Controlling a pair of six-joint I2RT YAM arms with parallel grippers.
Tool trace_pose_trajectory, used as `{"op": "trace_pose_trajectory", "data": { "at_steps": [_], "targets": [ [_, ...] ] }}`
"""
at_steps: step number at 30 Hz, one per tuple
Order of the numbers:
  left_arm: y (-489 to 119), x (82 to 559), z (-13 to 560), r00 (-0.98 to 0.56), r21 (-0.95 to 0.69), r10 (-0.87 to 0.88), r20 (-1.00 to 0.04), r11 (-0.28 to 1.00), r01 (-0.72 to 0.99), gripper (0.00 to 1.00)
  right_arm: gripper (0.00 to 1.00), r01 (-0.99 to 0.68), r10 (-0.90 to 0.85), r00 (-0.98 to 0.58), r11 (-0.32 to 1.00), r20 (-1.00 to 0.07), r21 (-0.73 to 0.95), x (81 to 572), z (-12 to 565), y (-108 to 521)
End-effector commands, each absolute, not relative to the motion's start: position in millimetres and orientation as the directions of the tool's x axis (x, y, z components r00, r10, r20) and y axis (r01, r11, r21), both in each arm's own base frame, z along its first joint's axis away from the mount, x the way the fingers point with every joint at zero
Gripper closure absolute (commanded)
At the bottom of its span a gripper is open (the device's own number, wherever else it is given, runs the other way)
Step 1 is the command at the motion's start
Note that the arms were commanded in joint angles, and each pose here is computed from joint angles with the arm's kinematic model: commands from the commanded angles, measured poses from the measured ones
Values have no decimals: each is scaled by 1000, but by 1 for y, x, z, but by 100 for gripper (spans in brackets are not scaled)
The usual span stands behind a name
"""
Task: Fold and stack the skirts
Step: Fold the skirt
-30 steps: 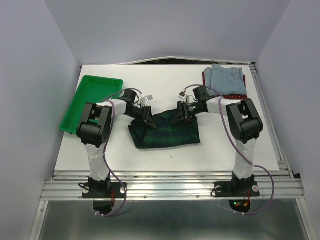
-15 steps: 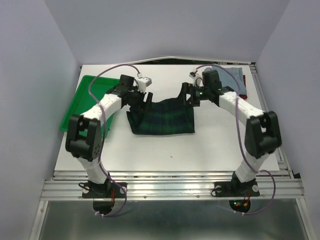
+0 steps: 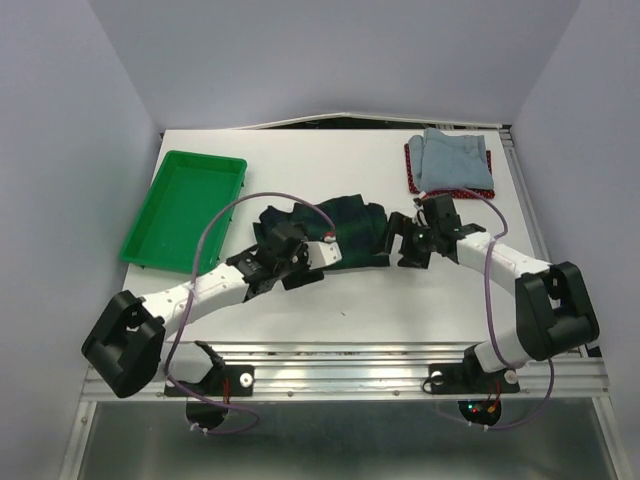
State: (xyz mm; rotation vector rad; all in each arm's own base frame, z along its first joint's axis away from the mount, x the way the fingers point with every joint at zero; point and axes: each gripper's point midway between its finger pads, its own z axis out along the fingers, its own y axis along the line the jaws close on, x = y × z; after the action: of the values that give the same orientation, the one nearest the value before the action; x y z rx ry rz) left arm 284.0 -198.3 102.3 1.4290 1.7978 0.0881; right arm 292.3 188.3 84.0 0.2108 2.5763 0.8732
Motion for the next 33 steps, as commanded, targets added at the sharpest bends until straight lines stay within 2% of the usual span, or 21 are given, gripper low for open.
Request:
{"op": "trace_pose_trajectory", "data": {
  "at_steps": [1,5,10,15,17,19,20,21,22,24,26,29,31,32,33],
  "targets": [
    [-207,295,116,123,668,877,-465,256,699,1,0,44,337,-890,735,-308,676,309,87,201],
    [-216,298,105,164,692,889,-428,205,692,1,0,83,348,-904,715,-250,694,314,67,208],
    [-263,301,133,176,599,797,-578,267,755,2,0,119,362,-908,705,-211,699,315,43,211],
    [-273,311,124,98,536,795,-599,307,787,4,0,86,374,-897,671,-235,737,327,35,219],
    [-264,318,122,26,482,780,-625,360,799,5,0,49,372,-883,679,-286,732,335,31,218],
    [-267,322,138,-101,322,684,-723,462,827,5,0,49,384,-866,702,-320,710,342,26,213],
    [-255,328,148,-248,163,594,-765,552,818,5,1,36,376,-864,710,-336,703,344,23,212],
    [-243,328,142,-294,115,587,-754,559,821,5,2,37,381,-860,711,-340,702,346,22,212],
    [-237,333,155,-407,-4,481,-777,642,767,4,3,40,385,-857,713,-342,700,346,20,211],
    [-208,335,159,-585,-192,322,-744,736,650,2,10,42,392,-852,711,-346,702,348,14,211],
    [-182,327,155,-692,-298,245,-679,769,565,1,16,32,387,-845,725,-369,688,351,10,208],
    [-159,318,142,-792,-355,152,-591,833,425,2,21,40,383,-828,768,-410,639,355,3,198],
    [-141,308,126,-868,-377,83,-489,878,296,2,21,34,370,-830,780,-417,625,353,2,195],
    [-137,303,118,-903,-398,27,-428,891,216,2,17,25,366,-825,784,-431,620,353,4,194],
    [-134,301,115,-910,-406,7,-414,893,192,2,13,18,361,-822,790,-441,613,354,5,193]
  ]
}}
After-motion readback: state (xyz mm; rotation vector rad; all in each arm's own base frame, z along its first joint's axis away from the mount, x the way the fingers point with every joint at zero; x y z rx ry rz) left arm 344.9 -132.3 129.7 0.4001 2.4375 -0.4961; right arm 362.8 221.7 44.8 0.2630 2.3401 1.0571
